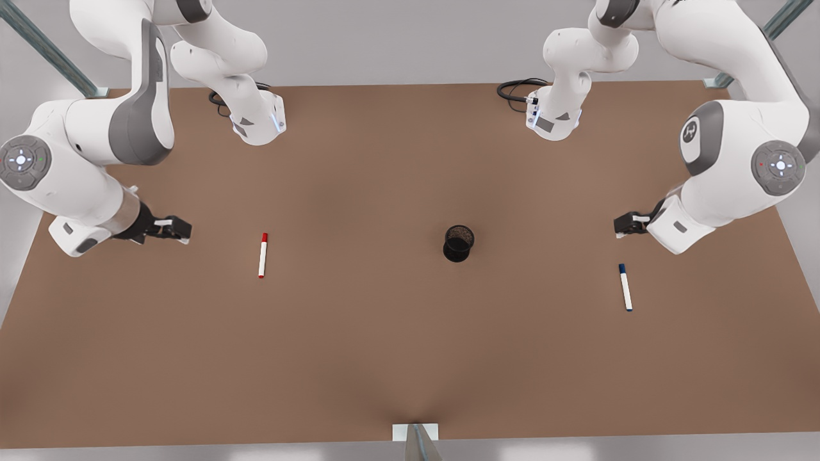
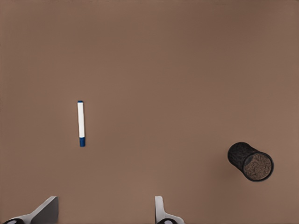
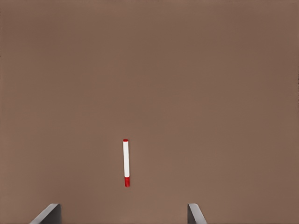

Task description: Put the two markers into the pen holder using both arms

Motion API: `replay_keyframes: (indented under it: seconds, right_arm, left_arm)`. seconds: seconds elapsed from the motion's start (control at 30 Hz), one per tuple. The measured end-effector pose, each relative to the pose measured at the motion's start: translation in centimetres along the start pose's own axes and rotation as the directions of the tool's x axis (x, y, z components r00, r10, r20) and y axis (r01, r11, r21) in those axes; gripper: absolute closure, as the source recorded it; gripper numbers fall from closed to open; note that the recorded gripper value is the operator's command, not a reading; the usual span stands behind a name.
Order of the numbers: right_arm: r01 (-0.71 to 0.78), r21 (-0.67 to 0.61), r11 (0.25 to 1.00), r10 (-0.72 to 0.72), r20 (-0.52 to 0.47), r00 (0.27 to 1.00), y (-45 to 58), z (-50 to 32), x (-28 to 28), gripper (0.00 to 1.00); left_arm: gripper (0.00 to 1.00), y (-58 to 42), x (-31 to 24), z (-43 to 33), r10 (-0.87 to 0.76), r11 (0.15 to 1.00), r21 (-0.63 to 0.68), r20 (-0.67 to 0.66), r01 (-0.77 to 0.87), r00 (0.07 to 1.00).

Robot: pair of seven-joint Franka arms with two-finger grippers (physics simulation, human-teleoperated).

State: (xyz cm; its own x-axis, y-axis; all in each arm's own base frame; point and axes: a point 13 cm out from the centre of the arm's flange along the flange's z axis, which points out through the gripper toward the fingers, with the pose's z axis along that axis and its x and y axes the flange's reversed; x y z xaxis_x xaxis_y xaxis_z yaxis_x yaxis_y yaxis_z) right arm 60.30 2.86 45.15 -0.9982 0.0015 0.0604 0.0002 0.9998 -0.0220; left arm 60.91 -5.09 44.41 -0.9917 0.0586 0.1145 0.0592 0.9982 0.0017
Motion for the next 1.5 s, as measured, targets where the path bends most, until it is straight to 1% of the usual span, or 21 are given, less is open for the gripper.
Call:
replay_keyframes:
  seconds: [0.07, 0.1, 0.2, 0.27, 0.33, 0.4, 0.5, 0.6, 0.77, 0.93, 1.03, 1.07, 1.1, 1.13, 1.17, 1.23, 1.3, 1.4, 1.5]
  right_arm:
    - [-0.004, 0.000, 1.000, 0.004, 0.024, 1.000, 0.0, -0.2, -0.6, 0.00]
    - [-0.005, 0.000, 1.000, 0.005, 0.032, 0.999, 0.0, -0.3, -0.8, 0.00]
    - [-0.014, -0.001, 1.000, 0.014, 0.048, 0.999, -0.2, -0.2, -1.3, 0.00]
    - [-0.026, 0.000, 1.000, 0.026, 0.041, 0.999, -0.8, 1.2, -2.0, 0.00]
    - [-0.035, 0.005, 0.999, 0.034, 0.019, 0.999, -1.2, 3.7, -3.1, 0.00]
    - [-0.050, 0.010, 0.999, 0.050, -0.020, 0.999, -2.3, 8.1, -3.4, 0.00]
    - [-0.078, 0.007, 0.997, 0.079, -0.075, 0.994, -4.6, 15.0, -2.1, 0.00]
    - [-0.059, -0.002, 0.998, 0.059, -0.092, 0.994, -3.6, 18.3, 0.1, 0.00]
    - [-0.049, -0.011, 0.999, 0.047, -0.152, 0.987, -3.1, 24.5, 6.0, 0.00]
    - [-0.039, -0.011, 0.999, 0.036, -0.168, 0.985, -2.7, 29.3, 9.1, 0.00]
    - [-0.037, -0.011, 0.999, 0.035, -0.150, 0.988, -2.7, 30.7, 9.4, 0.00]
    - [-0.037, -0.011, 0.999, 0.035, -0.143, 0.989, -2.7, 31.0, 9.3, 0.00]
    - [-0.037, -0.011, 0.999, 0.035, -0.136, 0.990, -2.7, 31.1, 9.2, 0.00]
    - [-0.037, -0.011, 0.999, 0.035, -0.131, 0.991, -2.8, 31.3, 9.1, 0.00]
    - [-0.037, -0.010, 0.999, 0.035, -0.130, 0.991, -2.8, 31.7, 9.1, 0.00]
    - [-0.023, -0.006, 1.000, 0.022, -0.144, 0.989, -2.0, 33.3, 9.2, 0.00]
    - [-0.003, -0.003, 1.000, 0.002, -0.155, 0.988, -0.8, 34.8, 9.3, 0.00]
    - [0.002, -0.001, 1.000, -0.002, -0.155, 0.988, -0.2, 36.2, 9.2, 0.00]
    - [-0.004, 0.001, 1.000, 0.005, -0.152, 0.988, -0.3, 37.1, 9.1, 0.00]
  left_arm:
    - [0.00, 0.5, -1.3, 1.0, -0.007, 1.000, -0.002, 0.015, 0.007, 1.000]
    - [0.00, 1.2, -2.4, 2.8, -0.018, 1.000, -0.001, 0.008, 0.018, 1.000]
    - [0.00, 5.0, -4.3, 12.3, -0.078, 0.997, -0.004, -0.046, 0.078, 0.996]
    - [0.00, 7.9, -5.9, 18.3, -0.119, 0.993, -0.005, -0.053, 0.119, 0.991]
    - [0.00, 10.6, -7.3, 22.1, -0.145, 0.989, -0.003, -0.033, 0.145, 0.989]
    - [0.00, 13.1, -8.4, 24.5, -0.163, 0.987, 0.004, -0.001, 0.163, 0.987]
    - [0.00, 15.4, -9.6, 27.9, -0.172, 0.985, 0.029, 0.039, 0.171, 0.984]
    - [0.00, 16.0, -8.3, 33.3, -0.157, 0.987, 0.036, 0.044, 0.155, 0.987]
    - [0.00, 16.4, -8.7, 36.0, -0.112, 0.994, 0.025, 0.116, 0.110, 0.987]
    - [0.00, 16.9, -9.7, 38.7, -0.068, 0.998, 0.007, 0.156, 0.068, 0.985]
    - [0.00, 17.2, -10.1, 39.5, -0.047, 0.999, -0.002, 0.171, 0.048, 0.984]
    - [0.05, 17.2, -10.3, 39.5, -0.039, 0.999, -0.005, 0.177, 0.041, 0.983]
    - [0.20, 17.3, -10.5, 39.4, -0.032, 0.999, -0.008, 0.183, 0.034, 0.983]
    - [0.32, 17.4, -10.6, 39.4, -0.025, 1.000, -0.011, 0.188, 0.027, 0.982]
    - [0.38, 17.6, -10.6, 39.5, -0.021, 1.000, -0.014, 0.191, 0.024, 0.981]
    - [0.40, 18.0, -10.7, 39.6, -0.012, 1.000, -0.018, 0.195, 0.015, 0.981]
    - [0.46, 18.0, -10.8, 39.5, -0.001, 1.000, -0.021, 0.199, 0.005, 0.980]
    - [0.49, 18.2, -10.8, 39.5, 0.014, 1.000, -0.025, 0.204, -0.009, 0.979]
    - [0.49, 18.2, -10.9, 39.5, 0.027, 0.999, -0.028, 0.205, -0.022, 0.978]
